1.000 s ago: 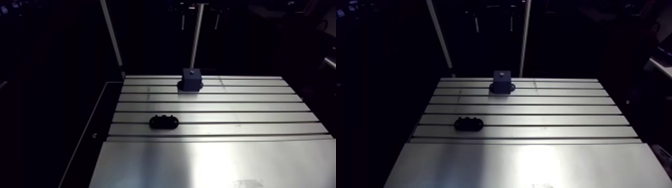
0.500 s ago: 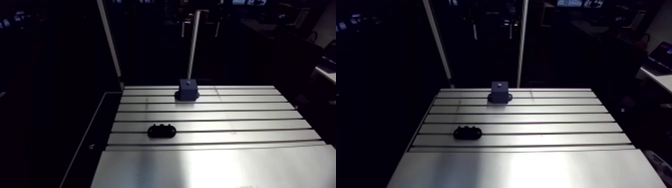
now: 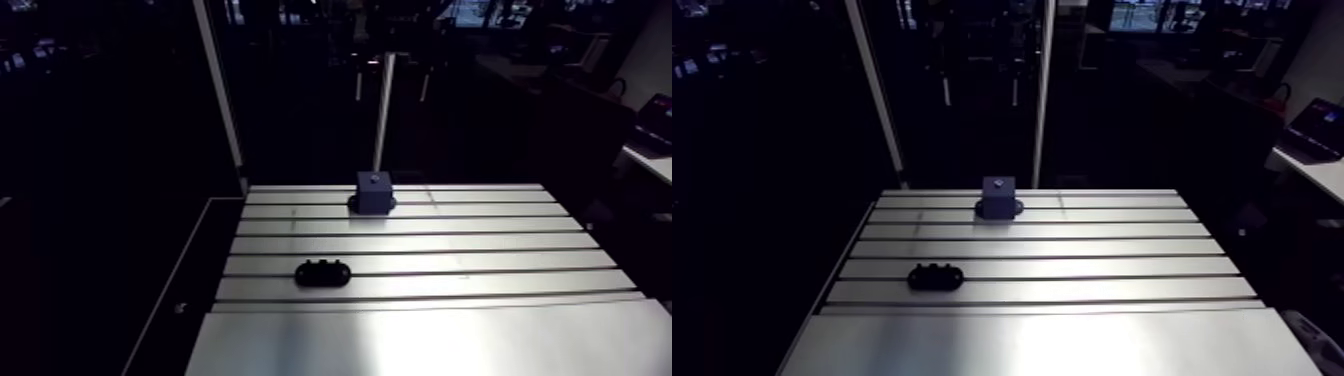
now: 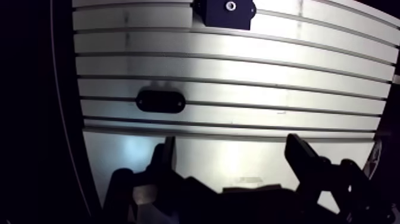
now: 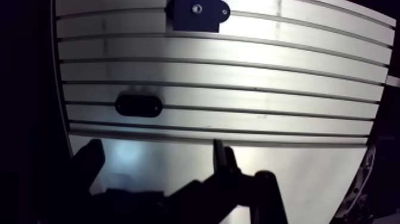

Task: Pick up the M10 bolt and insert it into the hole until fully seated.

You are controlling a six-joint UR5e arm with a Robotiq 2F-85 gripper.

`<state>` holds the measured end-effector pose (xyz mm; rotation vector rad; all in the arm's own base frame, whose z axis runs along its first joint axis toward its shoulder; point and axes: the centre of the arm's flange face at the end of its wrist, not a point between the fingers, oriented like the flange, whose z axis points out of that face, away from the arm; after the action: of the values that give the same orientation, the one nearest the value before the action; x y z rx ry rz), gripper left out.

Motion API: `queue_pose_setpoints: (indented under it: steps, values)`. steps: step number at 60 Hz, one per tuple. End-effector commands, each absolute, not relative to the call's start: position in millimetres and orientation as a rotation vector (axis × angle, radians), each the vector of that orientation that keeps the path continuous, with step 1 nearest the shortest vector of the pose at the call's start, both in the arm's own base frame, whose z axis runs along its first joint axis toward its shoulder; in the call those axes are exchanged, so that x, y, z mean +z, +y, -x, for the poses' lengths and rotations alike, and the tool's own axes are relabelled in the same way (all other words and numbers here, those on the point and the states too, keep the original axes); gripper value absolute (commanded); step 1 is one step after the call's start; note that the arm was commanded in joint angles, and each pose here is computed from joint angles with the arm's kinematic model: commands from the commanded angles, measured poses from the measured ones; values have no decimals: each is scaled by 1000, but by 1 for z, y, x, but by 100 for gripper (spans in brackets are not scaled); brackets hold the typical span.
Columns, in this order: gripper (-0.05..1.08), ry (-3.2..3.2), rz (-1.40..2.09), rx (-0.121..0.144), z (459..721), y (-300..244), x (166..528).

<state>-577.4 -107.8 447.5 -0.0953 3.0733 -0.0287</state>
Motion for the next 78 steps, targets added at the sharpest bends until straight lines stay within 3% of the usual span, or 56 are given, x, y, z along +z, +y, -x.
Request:
queue_pose_setpoints:
  steps: [1,11,18,40,78]
  values:
    - [1,3091,93,-24,574,-106,447]
    - [1,3097,93,-26,575,-106,450]
    - [1,3103,94,-11,575,-104,453]
    - [1,3094,107,-28,576,-108,469]
    - [1,3097,101,-17,577,-105,470]
